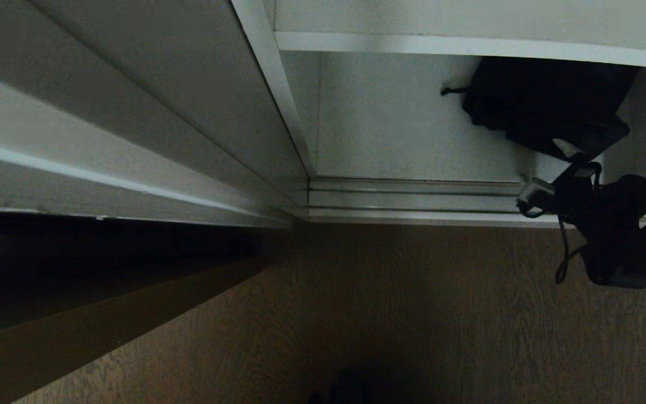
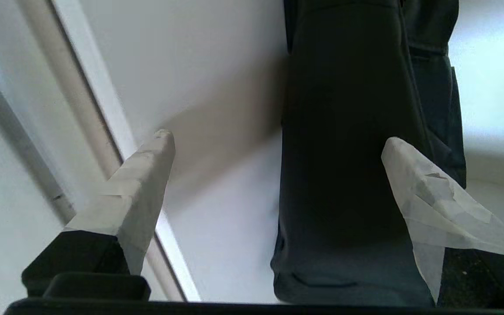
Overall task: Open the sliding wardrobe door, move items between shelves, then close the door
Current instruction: Place the bag on the higher shelf
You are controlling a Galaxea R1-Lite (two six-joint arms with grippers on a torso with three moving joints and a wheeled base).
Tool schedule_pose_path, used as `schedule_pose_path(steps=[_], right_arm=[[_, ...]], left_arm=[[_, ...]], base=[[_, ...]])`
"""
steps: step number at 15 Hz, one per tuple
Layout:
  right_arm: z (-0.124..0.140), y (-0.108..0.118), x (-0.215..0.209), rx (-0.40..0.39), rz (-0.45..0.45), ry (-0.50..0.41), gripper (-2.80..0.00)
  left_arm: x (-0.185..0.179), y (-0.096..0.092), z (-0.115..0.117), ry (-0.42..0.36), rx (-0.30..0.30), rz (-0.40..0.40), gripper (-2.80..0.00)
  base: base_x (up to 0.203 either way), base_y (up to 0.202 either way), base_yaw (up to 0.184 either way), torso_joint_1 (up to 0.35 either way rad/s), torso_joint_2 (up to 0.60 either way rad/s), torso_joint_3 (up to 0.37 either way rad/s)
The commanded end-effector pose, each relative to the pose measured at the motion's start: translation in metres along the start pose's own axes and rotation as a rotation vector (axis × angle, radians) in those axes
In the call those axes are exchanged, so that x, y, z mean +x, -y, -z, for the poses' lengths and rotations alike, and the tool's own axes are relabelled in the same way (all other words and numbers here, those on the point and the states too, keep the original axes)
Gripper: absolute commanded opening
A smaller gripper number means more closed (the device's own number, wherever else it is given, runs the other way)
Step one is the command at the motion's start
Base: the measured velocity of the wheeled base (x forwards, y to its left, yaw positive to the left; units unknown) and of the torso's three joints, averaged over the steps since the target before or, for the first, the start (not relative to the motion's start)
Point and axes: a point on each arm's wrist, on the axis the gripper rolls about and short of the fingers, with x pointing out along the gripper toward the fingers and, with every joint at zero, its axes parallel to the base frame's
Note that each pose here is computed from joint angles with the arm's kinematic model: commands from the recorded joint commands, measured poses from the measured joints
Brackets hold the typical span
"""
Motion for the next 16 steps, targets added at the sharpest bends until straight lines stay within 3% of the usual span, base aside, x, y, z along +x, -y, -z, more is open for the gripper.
schedule_pose_path(steps=[1, 6, 12, 16], right_arm=[[0.004, -0.003, 0.006, -0.009, 0.012, -0.006, 0.0], [0.012, 0.017, 0.023, -0.029, 0.068, -0.007, 0.0], [0.004, 0.054, 0.025, -0.052, 0.138, 0.014, 0.0], [0.01, 0.039, 0.031, -0.033, 0.102, 0.0, 0.0]], left_arm=[[0.0, 0.0, 0.0, 0.0, 0.0, -0.001, -2.8], [0.0, 0.0, 0.0, 0.0, 0.0, 0.0, -2.8], [0.0, 0.0, 0.0, 0.001, 0.0, 0.0, -2.8], [0.0, 0.0, 0.0, 0.0, 0.0, -0.001, -2.8]], base=[[0.0, 0.0, 0.0, 0.0, 0.0, 0.0], [0.0, 0.0, 0.0, 0.0, 0.0, 0.0], [0.0, 0.0, 0.0, 0.0, 0.0, 0.0], [0.0, 0.0, 0.0, 0.0, 0.0, 0.0]])
